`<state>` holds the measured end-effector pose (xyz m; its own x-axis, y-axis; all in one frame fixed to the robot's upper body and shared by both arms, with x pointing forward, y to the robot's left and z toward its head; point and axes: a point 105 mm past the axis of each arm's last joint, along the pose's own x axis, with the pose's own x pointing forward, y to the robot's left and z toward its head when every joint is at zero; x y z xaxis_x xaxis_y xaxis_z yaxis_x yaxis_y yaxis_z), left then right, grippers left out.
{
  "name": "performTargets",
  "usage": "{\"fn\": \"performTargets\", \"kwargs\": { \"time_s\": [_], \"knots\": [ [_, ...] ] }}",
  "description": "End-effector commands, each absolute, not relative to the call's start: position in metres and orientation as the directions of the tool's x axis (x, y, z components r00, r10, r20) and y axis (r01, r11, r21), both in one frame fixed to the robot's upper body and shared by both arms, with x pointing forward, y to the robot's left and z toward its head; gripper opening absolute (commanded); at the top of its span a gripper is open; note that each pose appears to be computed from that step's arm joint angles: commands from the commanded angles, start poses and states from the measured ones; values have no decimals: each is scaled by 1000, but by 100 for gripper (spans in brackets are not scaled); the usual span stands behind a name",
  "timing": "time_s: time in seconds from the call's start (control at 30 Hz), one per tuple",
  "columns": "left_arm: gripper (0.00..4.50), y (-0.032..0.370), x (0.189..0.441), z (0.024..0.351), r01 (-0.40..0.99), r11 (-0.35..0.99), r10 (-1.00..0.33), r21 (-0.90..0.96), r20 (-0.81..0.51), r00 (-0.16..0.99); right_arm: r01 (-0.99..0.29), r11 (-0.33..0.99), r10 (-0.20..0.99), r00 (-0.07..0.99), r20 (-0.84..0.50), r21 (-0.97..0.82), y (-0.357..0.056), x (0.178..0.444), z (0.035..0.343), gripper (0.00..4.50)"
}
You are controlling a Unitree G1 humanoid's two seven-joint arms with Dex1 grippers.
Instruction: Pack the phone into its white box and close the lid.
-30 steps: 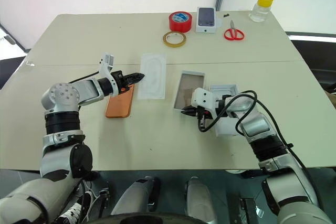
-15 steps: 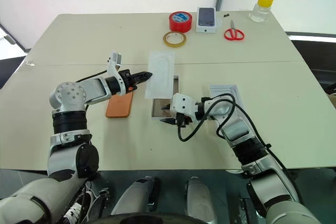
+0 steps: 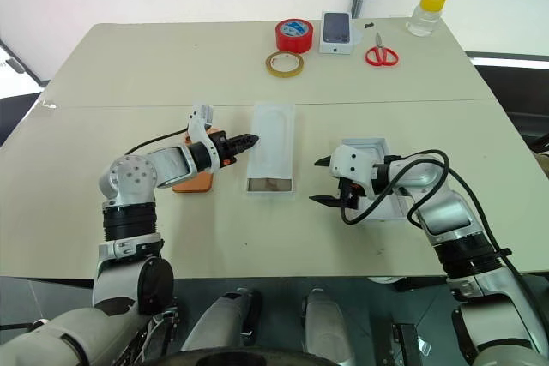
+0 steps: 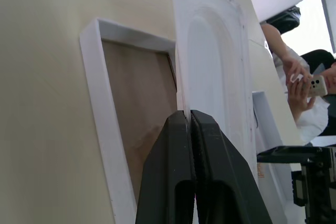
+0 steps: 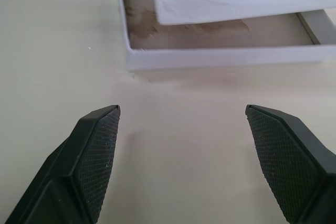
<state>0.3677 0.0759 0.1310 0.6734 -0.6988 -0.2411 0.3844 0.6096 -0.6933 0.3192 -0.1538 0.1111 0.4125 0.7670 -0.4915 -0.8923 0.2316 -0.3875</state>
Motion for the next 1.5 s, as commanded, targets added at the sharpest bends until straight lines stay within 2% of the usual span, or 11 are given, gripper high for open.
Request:
{"fn": "performTargets", "kwargs": {
  "time_s": [0.03, 0.1, 0.3, 0.43, 0.53, 0.63, 0.73, 0.87, 1.23, 1.37, 1.5],
  "knots": [
    [64, 75, 365, 137, 412, 629, -692, -659, -232, 684, -842, 273, 773, 480, -415, -466, -156, 331, 135, 402],
    [139, 74, 363, 137, 417, 625, -695, -659, -228, 682, -835, 287, 773, 491, -402, -469, -156, 334, 136, 402],
    [445, 73, 360, 143, 451, 638, -692, -624, -208, 691, -809, 340, 775, 530, -344, -479, -154, 344, 143, 402],
    [448, 75, 358, 162, 523, 637, -705, -566, -154, 692, -788, 403, 807, 546, -226, -466, -138, 353, 164, 402],
    [450, 86, 360, 176, 578, 681, -682, -449, -101, 725, -788, 453, 822, 550, -146, -417, -127, 358, 175, 318],
    [450, 108, 362, 186, 612, 729, -649, -306, -28, 760, -752, 487, 809, 580, -95, -443, -110, 369, 181, 172],
    [450, 131, 357, 175, 648, 761, -647, 24, -37, 761, -720, 471, 785, 606, -131, -509, -94, 381, 169, 4],
    [450, 154, 343, 176, 689, 704, -700, 175, 3, 714, -712, 410, 778, 599, -189, -570, -72, 388, 152, 4],
    [450, 186, 340, 174, 619, 726, -651, 300, 11, 759, -742, 183, 782, 507, -362, -645, -48, 374, 112, 4],
    [450, 182, 340, 173, 619, 726, -652, 299, 13, 758, -810, 8, 813, 346, -468, -586, -47, 344, 99, 4],
    [450, 180, 342, 171, 614, 730, -647, 302, 13, 763, -863, -56, 857, 217, -468, -503, -40, 320, 105, 4]
  ]
}}
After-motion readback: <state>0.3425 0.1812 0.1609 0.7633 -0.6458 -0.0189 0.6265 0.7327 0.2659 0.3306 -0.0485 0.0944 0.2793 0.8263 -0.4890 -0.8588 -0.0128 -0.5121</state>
